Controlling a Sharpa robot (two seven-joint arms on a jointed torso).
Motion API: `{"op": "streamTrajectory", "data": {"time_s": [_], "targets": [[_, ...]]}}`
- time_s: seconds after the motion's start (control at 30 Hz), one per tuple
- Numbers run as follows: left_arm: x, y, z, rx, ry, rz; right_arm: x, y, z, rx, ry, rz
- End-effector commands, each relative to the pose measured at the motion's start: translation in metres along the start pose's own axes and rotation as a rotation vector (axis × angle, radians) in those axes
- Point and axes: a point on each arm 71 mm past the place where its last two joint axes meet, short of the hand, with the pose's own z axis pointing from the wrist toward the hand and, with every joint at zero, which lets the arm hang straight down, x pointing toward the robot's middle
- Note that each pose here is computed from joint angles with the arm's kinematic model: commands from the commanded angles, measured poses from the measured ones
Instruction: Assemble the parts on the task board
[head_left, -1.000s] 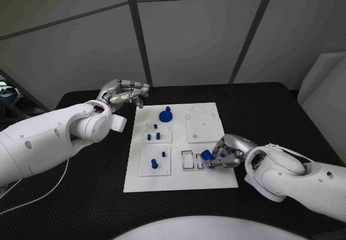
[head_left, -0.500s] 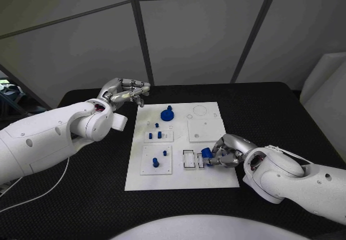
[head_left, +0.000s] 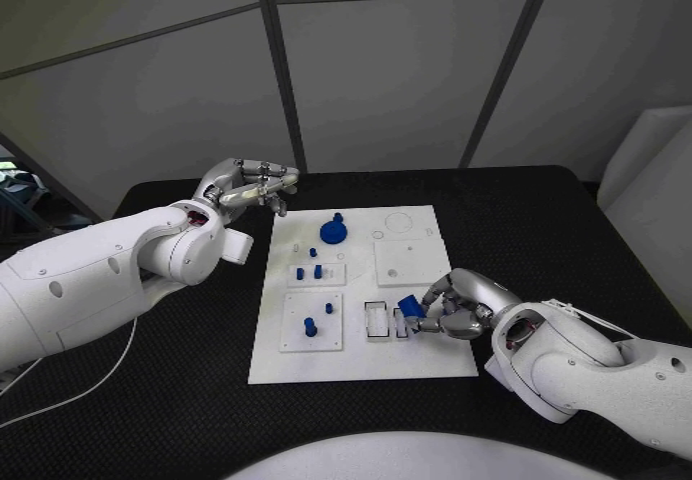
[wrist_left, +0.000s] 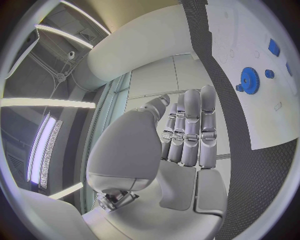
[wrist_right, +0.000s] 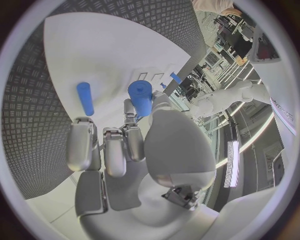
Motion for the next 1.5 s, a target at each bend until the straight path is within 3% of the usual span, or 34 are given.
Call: {"op": "streamTrajectory", "data": {"time_s": [0.03, 0.2, 0.67, 1.1, 1.5], "targets": [[0.0013, -0.0014, 0.0001, 0.008, 0.01, -0.005, -0.004, 0.008, 0.0, -0.023, -0.041, 0.062], [0.0023, -0.0015, 0.0005, 0.009, 0.012, -0.006, 0.0, 0.017, 0.003, -0.039, -0.023, 0.072], [0.0047, -0.0019, 0.0008, 0.009, 0.017, -0.008, 0.021, 0.028, 0.018, -0.014, 0.115, 0.029], [0.0062, -0.0035, 0.0, 0.019, 0.018, -0.009, 0.023, 0.029, 0.025, 0.007, 0.09, -0.014], [0.0062, -0.0032, 0.0003, 0.016, 0.019, -0.009, 0.025, 0.035, 0.028, -0.016, 0.081, -0.008]]}}
